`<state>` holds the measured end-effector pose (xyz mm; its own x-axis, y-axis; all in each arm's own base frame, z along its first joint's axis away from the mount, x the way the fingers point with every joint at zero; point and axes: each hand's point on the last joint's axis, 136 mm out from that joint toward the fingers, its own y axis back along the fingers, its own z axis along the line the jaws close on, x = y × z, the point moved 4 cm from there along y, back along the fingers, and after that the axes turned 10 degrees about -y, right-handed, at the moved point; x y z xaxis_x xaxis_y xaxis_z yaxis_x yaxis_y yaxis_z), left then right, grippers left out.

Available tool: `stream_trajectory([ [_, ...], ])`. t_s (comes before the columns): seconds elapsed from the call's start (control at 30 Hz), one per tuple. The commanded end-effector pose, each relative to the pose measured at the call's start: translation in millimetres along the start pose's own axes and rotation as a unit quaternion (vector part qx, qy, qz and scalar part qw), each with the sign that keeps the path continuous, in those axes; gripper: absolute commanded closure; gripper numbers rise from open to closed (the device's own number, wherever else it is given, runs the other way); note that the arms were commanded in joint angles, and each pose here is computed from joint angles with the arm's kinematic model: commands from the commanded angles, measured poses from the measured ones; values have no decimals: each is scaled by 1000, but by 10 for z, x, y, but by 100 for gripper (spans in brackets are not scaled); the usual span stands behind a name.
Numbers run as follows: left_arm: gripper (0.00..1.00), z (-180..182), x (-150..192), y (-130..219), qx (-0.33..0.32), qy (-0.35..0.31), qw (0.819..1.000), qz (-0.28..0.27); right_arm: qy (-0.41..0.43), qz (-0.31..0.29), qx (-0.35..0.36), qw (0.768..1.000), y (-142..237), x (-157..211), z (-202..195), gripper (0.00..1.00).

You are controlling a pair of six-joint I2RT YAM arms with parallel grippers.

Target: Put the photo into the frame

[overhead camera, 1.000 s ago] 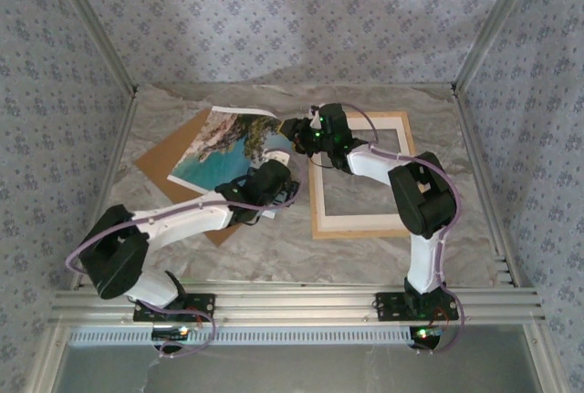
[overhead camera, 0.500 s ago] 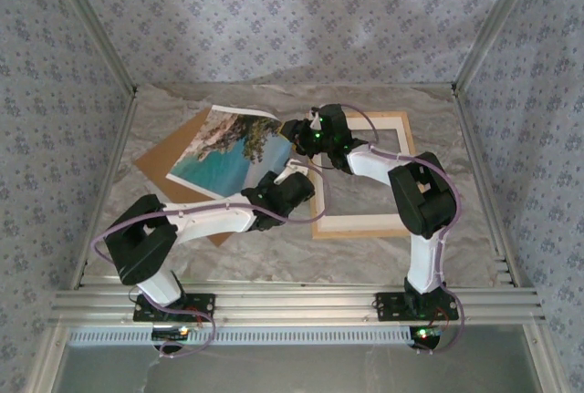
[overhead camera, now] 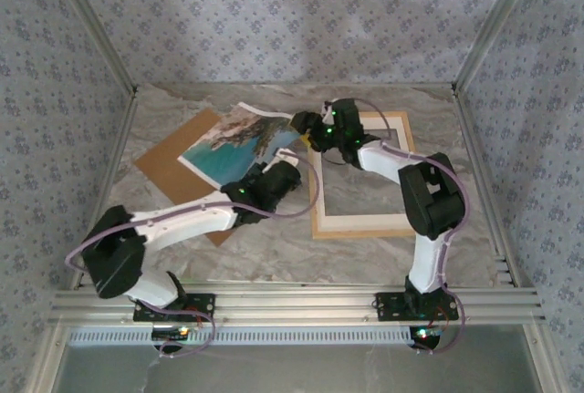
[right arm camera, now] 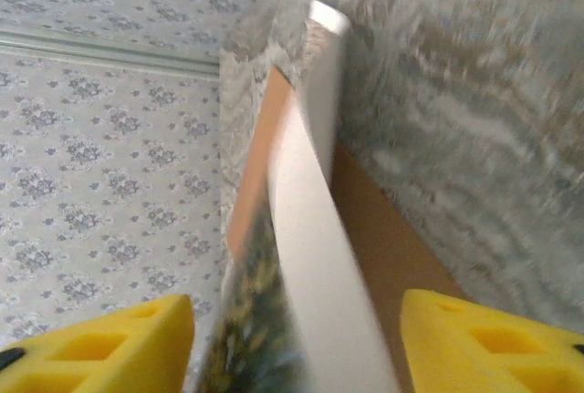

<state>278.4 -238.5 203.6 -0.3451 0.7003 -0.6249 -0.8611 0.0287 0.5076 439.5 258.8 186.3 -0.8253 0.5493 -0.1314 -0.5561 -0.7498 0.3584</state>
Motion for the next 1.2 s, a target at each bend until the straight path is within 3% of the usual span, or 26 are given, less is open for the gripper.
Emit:
stream_trajectory([
  [0.0,100,306,-109,188,33,9,999,-13,93,-48,-56,993,502,-291,386,28],
  [0.13,100,593,-243,406,55,-9,998,-30,196,-82,-98,972,968,-388,583,21],
  [0.27,100,872,-407,679,87,-27,994,-61,345,-95,-118,926,1291,-308,718,20],
  [0.4,100,1150,-584,1022,119,-33,986,-111,470,-57,-135,871,1345,-109,738,19],
  [0.6,100,1334,-813,1476,186,-48,965,-176,585,0,-164,794,1259,41,811,19],
  [0.77,100,1362,-896,1622,224,-71,955,-179,625,-5,-154,765,1257,-99,939,16],
  [1.17,100,1482,-956,1595,246,-65,951,-176,654,15,-150,741,1403,-153,931,16],
])
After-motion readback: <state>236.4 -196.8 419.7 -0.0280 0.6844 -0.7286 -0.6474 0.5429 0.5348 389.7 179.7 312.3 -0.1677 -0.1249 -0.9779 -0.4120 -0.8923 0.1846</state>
